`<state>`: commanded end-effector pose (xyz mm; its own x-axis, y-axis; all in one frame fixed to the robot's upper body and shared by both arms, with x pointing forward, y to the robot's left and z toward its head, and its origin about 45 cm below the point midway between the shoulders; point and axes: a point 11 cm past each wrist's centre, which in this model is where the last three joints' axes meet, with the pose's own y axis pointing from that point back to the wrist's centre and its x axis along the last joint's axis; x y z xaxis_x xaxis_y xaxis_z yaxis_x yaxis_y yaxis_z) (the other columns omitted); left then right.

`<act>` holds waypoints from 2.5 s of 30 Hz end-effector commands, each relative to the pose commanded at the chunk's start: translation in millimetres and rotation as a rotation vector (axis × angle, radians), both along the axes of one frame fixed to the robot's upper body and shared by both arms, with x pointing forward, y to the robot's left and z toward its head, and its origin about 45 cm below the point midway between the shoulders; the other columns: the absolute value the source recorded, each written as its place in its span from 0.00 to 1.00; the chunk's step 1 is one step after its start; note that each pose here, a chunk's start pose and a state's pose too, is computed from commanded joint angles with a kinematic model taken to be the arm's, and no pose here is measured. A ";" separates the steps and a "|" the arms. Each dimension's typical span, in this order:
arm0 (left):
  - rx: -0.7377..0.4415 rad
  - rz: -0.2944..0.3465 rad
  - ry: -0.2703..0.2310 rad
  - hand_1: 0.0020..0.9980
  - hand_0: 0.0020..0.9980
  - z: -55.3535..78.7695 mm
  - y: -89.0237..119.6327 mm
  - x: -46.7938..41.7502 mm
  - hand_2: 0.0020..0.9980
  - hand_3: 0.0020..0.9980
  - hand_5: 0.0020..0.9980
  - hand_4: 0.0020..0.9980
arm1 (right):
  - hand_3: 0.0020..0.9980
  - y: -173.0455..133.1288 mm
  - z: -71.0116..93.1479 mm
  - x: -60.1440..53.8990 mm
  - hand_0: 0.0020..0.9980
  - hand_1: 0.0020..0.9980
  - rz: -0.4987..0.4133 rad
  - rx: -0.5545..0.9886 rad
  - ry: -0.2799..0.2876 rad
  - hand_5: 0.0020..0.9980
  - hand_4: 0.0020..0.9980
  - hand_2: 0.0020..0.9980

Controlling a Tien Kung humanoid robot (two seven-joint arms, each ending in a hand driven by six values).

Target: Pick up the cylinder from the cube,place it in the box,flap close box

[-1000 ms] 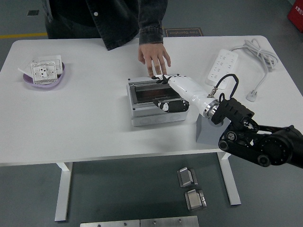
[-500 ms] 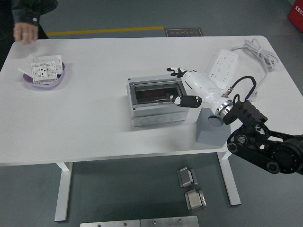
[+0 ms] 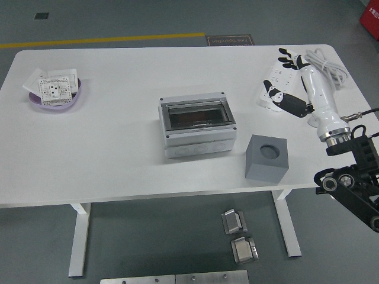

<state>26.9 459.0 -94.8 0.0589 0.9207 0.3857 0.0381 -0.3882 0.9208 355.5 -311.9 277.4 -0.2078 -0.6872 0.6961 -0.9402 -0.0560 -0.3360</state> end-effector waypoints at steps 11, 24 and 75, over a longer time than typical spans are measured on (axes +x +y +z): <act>-0.009 -0.013 0.029 0.66 0.66 -3.7 -7.4 -10.3 0.61 0.64 0.44 0.62 | 0.83 -57.8 29.3 -22.7 0.78 0.74 -0.107 0.292 -0.150 0.43 0.69 0.76; 0.017 -0.033 0.074 0.66 0.66 -4.1 -8.2 -19.9 0.61 0.64 0.44 0.63 | 0.83 -94.1 27.8 -27.5 0.79 0.75 -0.020 0.757 -0.188 0.44 0.69 0.76; 0.008 -0.010 0.043 0.66 0.66 -4.8 -10.8 -12.0 0.61 0.64 0.43 0.63 | 0.97 -76.6 2.0 -18.8 0.98 0.84 0.319 1.454 -0.077 0.95 0.95 0.88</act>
